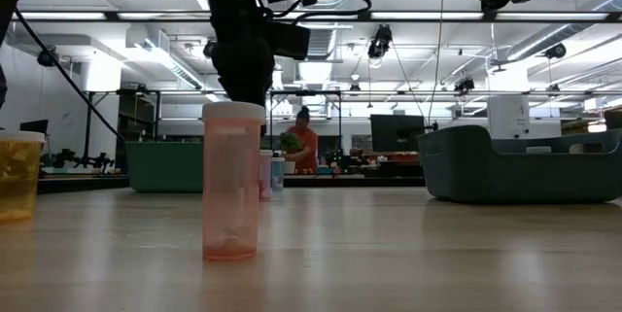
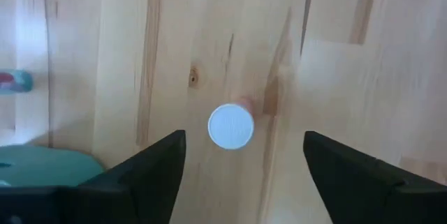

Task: Pick and place medicine bottles into bin by pill shape (circle, oval)
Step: Put the pink capsule bottle into the green bin

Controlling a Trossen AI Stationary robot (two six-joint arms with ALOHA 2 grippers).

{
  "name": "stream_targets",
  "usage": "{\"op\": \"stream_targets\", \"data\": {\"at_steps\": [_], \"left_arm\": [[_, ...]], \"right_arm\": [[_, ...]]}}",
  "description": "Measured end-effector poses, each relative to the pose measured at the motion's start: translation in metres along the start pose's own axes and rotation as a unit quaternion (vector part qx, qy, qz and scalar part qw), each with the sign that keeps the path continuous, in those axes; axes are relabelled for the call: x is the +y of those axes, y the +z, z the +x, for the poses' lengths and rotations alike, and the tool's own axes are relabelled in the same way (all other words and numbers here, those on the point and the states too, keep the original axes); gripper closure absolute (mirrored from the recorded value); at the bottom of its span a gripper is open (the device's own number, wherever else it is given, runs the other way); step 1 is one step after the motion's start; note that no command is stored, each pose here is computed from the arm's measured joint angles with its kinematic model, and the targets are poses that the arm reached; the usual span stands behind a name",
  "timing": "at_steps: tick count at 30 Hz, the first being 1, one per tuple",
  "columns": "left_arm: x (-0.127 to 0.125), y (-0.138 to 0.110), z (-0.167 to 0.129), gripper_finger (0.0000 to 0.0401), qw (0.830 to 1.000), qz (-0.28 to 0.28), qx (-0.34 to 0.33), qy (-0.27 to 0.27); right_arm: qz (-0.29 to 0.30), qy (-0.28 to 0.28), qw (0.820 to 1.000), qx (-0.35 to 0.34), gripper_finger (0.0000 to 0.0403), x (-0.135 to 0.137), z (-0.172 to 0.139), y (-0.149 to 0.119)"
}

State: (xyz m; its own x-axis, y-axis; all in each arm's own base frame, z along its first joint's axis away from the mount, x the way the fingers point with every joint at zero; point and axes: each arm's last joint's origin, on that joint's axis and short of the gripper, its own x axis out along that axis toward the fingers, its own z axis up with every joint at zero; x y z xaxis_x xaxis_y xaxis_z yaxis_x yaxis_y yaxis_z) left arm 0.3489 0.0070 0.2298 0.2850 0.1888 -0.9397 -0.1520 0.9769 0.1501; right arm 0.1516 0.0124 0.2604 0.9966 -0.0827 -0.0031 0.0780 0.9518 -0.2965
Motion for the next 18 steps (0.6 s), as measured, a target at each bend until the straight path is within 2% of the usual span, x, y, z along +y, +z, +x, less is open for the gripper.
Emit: {"op": "stream_targets", "data": {"at_steps": [18], "left_arm": [[0.0, -0.006, 0.021, 0.015, 1.0, -0.007, -0.029, 0.0]], "right_arm": [[0.001, 0.0, 1.0, 0.0, 0.0303, 0.0, 0.0, 0.0]]}}
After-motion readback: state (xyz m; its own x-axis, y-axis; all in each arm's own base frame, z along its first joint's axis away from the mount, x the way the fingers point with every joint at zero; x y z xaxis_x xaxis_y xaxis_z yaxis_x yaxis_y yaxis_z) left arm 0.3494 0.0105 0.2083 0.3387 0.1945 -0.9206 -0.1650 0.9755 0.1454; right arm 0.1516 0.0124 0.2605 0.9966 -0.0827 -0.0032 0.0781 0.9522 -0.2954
